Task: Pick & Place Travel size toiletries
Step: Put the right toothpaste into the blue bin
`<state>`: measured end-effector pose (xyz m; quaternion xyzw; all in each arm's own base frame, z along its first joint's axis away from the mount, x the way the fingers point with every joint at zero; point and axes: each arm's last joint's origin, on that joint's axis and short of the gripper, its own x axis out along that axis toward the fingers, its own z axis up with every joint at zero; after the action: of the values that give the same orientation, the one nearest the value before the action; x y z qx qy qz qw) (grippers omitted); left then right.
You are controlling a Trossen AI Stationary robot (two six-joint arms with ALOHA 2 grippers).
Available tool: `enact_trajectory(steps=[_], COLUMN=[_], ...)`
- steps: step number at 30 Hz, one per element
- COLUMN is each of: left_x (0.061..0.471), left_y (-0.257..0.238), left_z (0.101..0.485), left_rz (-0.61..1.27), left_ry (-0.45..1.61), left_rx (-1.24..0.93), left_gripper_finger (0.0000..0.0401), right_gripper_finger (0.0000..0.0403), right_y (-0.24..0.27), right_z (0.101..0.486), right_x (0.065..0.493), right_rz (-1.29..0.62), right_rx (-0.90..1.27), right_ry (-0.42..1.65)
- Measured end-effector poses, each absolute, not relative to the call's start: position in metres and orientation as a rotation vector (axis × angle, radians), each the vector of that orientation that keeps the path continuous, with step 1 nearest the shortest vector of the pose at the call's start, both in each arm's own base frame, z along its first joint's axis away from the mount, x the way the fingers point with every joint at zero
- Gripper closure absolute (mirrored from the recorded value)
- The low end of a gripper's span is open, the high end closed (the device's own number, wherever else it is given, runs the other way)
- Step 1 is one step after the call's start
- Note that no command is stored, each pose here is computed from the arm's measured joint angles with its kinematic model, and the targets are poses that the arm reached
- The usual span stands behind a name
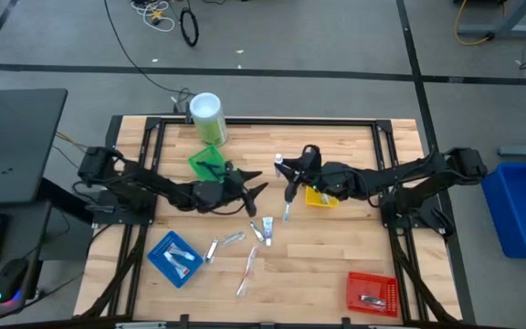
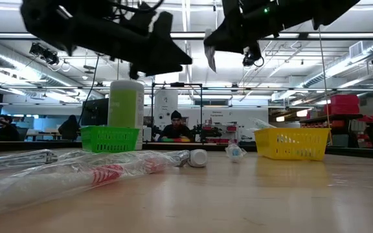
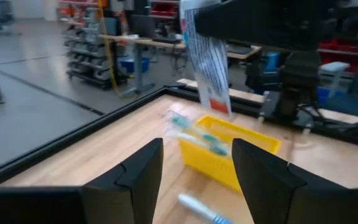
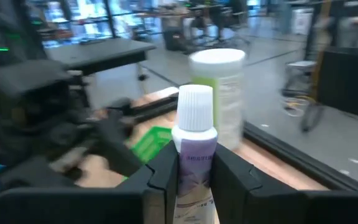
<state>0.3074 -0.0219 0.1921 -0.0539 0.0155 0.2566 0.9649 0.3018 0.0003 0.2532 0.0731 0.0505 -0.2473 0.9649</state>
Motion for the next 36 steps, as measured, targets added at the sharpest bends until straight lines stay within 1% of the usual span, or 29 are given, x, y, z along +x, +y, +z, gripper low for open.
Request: enact_trajectory(steps=[4,10,17,20,24,26,29,36], left_x=[0.324,0.336,0.338,0.338,0.338,0.338,0.338,0.341], left_y=[-0.013,-0.011,-0.014,-0.017,-0.019,-0.019,-0.015,-0.013], left_z=[0.2,0.215,0.215,0.216,0.217,0.217,0.217,0.22], left_rz=[0.472,0.452,0.398,0.383,0.379,0.385,0.394,0.363], left_ry=[0.011,0.003,0.027,0.016,0.006,0.002,-0.002,-0.012], left_rx=[-0.107,-0.068,-0.161,-0.174,-0.191,-0.209,-0.226,-0.239], left_gripper_finger=[0.0201,0.0201,0.0201,0.0201,0.0201,0.0201,0.0201,0.0201], right_gripper_finger=[0.0316,0.0317,0.0319,0.0319,0.0319,0.0319,0.0319,0.032], right_y=[0.002,0.002,0.001,0.0,-0.002,-0.002,0.0,0.003], right_z=[0.256,0.257,0.254,0.252,0.251,0.253,0.259,0.248], right_x=[0.303,0.303,0.303,0.302,0.301,0.302,0.304,0.315], right_rz=[-0.426,-0.432,-0.431,-0.463,-0.54,-0.536,-0.464,-0.446], right_rx=[0.164,0.17,0.115,0.06,0.042,0.09,0.173,0.137], right_ry=[0.077,0.07,0.11,0.136,0.142,0.108,0.029,0.01])
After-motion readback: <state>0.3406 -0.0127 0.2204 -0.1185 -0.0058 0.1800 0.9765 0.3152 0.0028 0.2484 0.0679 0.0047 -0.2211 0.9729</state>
